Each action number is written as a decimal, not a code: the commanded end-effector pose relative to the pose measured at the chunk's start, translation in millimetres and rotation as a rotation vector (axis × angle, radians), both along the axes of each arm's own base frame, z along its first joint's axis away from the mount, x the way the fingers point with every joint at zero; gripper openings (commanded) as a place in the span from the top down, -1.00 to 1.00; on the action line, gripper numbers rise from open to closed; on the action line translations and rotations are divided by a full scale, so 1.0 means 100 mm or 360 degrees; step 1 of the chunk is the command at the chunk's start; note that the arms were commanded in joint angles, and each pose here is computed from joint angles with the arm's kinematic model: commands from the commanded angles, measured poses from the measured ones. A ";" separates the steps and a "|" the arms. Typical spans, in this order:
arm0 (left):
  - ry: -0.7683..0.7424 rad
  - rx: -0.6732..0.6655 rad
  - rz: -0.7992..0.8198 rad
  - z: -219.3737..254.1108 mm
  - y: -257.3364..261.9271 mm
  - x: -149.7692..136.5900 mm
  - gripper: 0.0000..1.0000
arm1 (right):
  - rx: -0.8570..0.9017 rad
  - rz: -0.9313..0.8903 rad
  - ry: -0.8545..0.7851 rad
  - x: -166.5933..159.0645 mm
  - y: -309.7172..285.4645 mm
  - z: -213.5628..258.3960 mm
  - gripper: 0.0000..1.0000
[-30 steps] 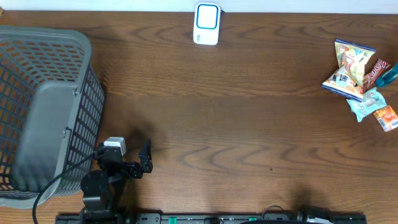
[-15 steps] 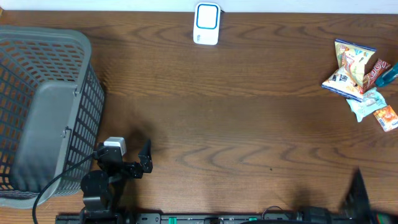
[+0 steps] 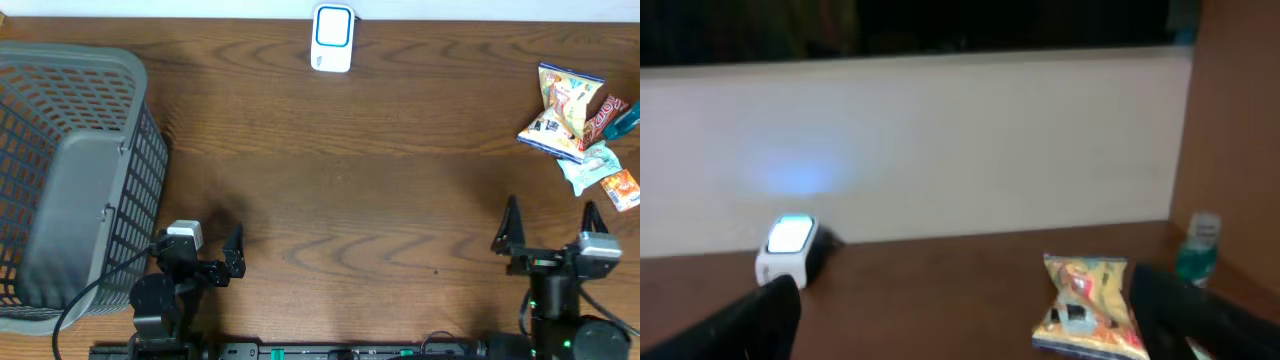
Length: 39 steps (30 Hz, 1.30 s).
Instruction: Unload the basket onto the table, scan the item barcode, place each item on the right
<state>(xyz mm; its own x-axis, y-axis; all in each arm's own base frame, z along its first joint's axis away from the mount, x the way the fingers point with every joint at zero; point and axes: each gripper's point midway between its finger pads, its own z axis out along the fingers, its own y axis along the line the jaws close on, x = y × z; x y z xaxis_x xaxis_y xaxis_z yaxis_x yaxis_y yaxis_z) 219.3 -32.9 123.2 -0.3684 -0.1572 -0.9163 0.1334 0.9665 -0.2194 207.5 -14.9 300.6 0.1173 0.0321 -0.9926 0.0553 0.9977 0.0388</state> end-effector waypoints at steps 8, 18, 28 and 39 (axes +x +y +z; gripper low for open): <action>0.0049 -0.0022 -0.0004 -0.10 -0.01 -0.02 -0.99 | 0.0041 0.0049 0.0027 0.22 0.02 -0.57 -0.99; 0.0049 -0.0022 -0.0004 -0.10 -0.01 -0.02 -1.00 | 0.0040 0.0051 0.0017 0.36 0.00 -0.94 -0.98; 0.0049 -0.0022 -0.0004 -0.10 -0.01 -0.02 -1.00 | 0.0078 0.0052 0.0282 0.38 0.00 -1.41 -0.99; 0.0049 -0.0022 -0.0004 -0.10 -0.01 -0.02 -1.00 | 0.0079 0.0053 0.0288 0.38 0.00 -1.42 -0.99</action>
